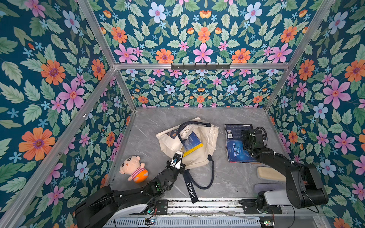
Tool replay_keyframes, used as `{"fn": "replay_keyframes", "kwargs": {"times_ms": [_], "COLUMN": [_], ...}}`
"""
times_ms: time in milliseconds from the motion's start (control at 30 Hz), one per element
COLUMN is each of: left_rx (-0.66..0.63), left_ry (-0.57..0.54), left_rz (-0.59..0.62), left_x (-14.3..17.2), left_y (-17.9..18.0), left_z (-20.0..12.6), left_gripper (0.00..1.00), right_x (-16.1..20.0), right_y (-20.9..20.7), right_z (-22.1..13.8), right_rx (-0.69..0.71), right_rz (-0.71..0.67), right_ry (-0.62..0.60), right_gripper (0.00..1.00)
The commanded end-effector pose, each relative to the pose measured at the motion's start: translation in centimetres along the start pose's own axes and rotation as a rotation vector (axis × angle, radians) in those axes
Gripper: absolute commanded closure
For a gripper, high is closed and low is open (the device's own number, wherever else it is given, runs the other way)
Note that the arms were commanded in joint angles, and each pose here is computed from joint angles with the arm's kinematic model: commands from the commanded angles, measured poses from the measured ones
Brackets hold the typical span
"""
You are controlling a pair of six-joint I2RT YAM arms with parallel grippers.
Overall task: Take out the books from the canvas bag
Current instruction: Place the book on the book.
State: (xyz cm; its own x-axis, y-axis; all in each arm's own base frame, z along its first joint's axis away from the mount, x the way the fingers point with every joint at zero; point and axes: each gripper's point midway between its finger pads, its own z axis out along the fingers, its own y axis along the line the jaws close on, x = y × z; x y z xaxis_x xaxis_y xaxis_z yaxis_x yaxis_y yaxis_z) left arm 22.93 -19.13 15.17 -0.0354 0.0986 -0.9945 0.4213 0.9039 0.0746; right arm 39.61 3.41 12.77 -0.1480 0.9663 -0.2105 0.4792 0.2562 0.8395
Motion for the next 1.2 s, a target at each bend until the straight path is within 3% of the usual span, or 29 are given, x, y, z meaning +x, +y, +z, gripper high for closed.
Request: {"fn": "replay_keyframes", "kwargs": {"times_ms": [0,333,467,800,867,1167], "left_rx": [0.013,0.065,0.098,0.13,0.138,0.194], "left_ry": [-0.039,-0.058,-0.081,-0.088,-0.082,-0.095], "left_rz": [-0.031,-0.024,-0.03,-0.021,-0.012,0.005], "left_x": [-1.1,-1.4,-1.9,-1.7,-1.5,-1.5], "left_y": [-0.2,-1.1,-1.4,-1.9,-2.1,-3.0], "left_z": [0.1,-0.1,-0.4,-0.6,-0.6,-0.8], "left_gripper": [1.0,1.0,1.0,1.0,1.0,1.0], "right_x": [1.0,7.7,11.7,17.4,18.6,22.6], "right_y": [2.6,4.4,4.9,4.0,3.9,2.2], "right_z": [-1.5,-6.6,-9.4,-16.2,-16.8,-15.0], "right_rx": [-0.085,-0.247,-0.291,-0.368,-0.366,-0.313], "right_rz": [-0.099,-0.195,-0.361,-0.688,-0.729,-0.684], "right_ry": [0.04,0.259,0.332,0.274,0.28,0.396], "right_gripper": [0.01,0.01,0.01,0.01,0.01,0.01]}}
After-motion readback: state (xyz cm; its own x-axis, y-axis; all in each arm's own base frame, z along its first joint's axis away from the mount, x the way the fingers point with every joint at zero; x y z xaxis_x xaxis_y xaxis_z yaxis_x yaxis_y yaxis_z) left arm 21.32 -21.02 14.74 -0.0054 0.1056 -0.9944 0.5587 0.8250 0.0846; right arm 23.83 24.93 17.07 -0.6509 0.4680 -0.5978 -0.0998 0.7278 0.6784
